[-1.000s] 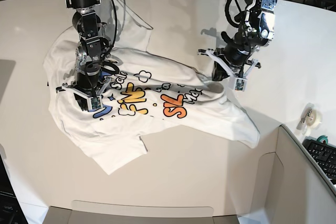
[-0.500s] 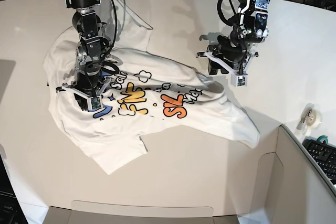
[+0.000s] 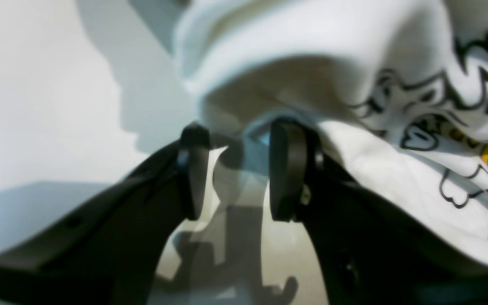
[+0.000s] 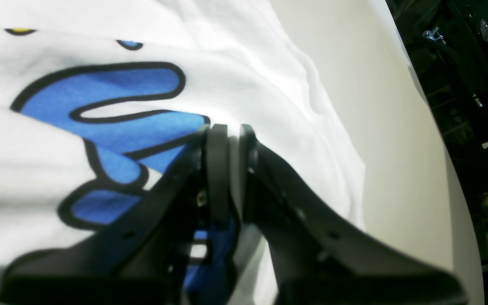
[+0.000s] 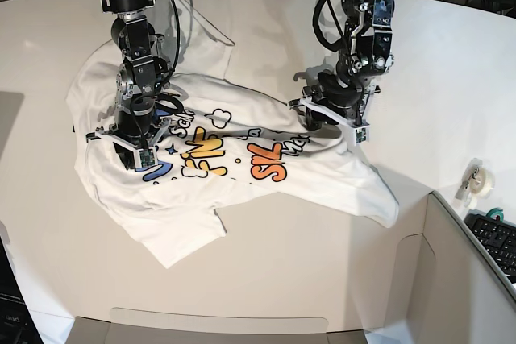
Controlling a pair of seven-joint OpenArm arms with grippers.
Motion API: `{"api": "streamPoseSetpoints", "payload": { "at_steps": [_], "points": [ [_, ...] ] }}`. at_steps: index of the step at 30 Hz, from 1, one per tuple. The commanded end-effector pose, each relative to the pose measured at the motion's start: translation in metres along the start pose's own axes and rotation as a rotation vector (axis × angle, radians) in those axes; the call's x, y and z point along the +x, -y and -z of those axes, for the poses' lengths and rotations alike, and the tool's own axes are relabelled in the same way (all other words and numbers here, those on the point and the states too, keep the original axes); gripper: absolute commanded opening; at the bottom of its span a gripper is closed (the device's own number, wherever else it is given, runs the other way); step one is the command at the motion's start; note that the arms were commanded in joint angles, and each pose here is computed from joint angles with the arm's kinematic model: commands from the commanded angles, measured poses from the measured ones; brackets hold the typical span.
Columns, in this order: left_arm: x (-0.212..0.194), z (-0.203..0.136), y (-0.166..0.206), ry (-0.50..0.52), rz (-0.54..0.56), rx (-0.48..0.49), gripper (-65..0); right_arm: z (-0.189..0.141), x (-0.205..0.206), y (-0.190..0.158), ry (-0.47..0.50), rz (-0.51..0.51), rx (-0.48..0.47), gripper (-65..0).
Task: Layout the t-shirt on the table in an organized manner, then fold the t-shirt properly
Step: 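Pull the grasped shoulder outward with the left gripper to flatten the shirt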
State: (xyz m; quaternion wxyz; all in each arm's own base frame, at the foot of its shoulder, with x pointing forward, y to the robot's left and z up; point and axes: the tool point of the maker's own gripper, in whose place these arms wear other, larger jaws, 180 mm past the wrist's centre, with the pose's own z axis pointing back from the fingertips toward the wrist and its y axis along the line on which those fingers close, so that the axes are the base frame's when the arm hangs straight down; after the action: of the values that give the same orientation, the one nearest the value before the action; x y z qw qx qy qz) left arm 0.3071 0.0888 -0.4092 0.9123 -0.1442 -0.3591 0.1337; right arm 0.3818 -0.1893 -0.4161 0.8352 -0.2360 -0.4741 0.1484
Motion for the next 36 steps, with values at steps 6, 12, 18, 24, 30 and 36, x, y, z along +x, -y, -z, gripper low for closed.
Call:
{"api": "streamPoseSetpoints", "payload": {
  "at_steps": [6, 12, 18, 24, 30, 36],
  "points": [
    [-0.014, 0.001, 0.014, -0.061, -0.051, -0.042, -40.4, -0.013, -0.059, -0.03, -0.218, -0.016, 0.12, -59.8],
    [0.01, -0.001, 0.013, -0.022, -0.234, -0.115, -36.9, -0.013, -0.059, -0.029, -0.219, -0.017, 0.119, -59.8],
    [0.031, -0.005, 0.005, -0.034, -0.368, -0.164, -32.8, -0.013, -0.06, -0.028, -0.219, -0.02, 0.117, -59.8],
    [0.02, 0.011, -0.011, -0.099, -0.523, -0.176, -31.1, -0.013, -0.06, -0.028, -0.219, -0.02, 0.117, -59.8],
    [0.009, 0.021, -0.017, -0.127, -0.559, -0.158, -31.2, -0.013, -0.059, -0.028, -0.219, -0.019, 0.118, -59.8],
    [0.016, 0.023, -0.02, -0.074, -0.556, -0.143, -45.8, -0.013, -0.059, -0.03, -0.218, -0.016, 0.12, -59.8]
  ]
}}
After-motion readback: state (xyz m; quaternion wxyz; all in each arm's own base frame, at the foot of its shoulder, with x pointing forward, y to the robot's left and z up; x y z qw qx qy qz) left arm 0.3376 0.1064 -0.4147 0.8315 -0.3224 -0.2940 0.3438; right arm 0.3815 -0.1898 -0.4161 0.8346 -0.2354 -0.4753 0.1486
